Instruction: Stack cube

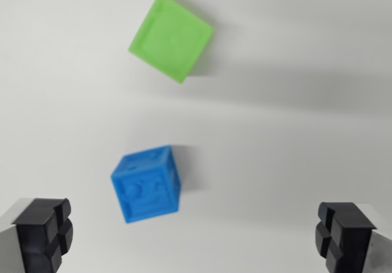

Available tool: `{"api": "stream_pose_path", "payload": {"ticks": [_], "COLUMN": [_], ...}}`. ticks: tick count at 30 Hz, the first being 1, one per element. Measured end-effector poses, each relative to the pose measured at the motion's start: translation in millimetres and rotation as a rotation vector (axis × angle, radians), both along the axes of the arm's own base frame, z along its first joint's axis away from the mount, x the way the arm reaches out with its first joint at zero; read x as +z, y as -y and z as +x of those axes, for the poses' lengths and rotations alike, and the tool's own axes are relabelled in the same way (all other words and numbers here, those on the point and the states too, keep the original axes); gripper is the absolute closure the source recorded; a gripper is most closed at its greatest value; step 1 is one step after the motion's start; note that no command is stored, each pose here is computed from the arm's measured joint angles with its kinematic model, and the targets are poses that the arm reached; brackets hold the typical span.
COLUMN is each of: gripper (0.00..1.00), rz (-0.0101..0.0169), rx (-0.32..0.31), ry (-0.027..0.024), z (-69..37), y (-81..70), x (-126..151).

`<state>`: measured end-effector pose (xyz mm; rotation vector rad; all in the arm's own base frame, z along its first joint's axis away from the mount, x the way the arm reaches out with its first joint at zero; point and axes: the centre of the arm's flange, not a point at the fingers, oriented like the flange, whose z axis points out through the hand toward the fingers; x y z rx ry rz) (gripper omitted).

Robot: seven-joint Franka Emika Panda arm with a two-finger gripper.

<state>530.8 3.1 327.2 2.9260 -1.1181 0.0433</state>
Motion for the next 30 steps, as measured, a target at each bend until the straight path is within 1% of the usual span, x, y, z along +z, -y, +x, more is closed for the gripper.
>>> {"api": "stream_pose_path", "payload": {"ticks": [1, 2, 4, 12, 13, 15, 19, 24, 27, 28, 30], "gripper": [0.0, 0.0, 0.0, 0.0, 0.0, 0.0, 0.0, 0.0, 0.0, 0.0, 0.0], "rz": [0.0003, 0.0006, 0.0012, 0.0039, 0.0044, 0.0052, 0.0068, 0.0091, 0.0105, 0.0111, 0.0124], "rx": [0.004, 0.008, 0.014, 0.043, 0.047, 0.055, 0.07, 0.09, 0.1, 0.104, 0.112], "ry": [-0.0002, -0.0016, -0.0018, -0.0073, -0.0072, -0.0101, -0.013, -0.0178, -0.0193, -0.0211, -0.0224], "z": [-1.9, -4.1, -7.3, -24.5, -26.6, -31.2, -38.9, -50.4, -55.9, -58.3, -62.8], "y": [-1.0, -2.0, -3.4, -11.1, -12.2, -14.4, -18.3, -23.5, -26.2, -27.3, -29.5], "x": [-3.0, -6.2, -10.9, -36.0, -39.4, -46.8, -59.6, -77.7, -86.7, -90.4, -97.9]}}
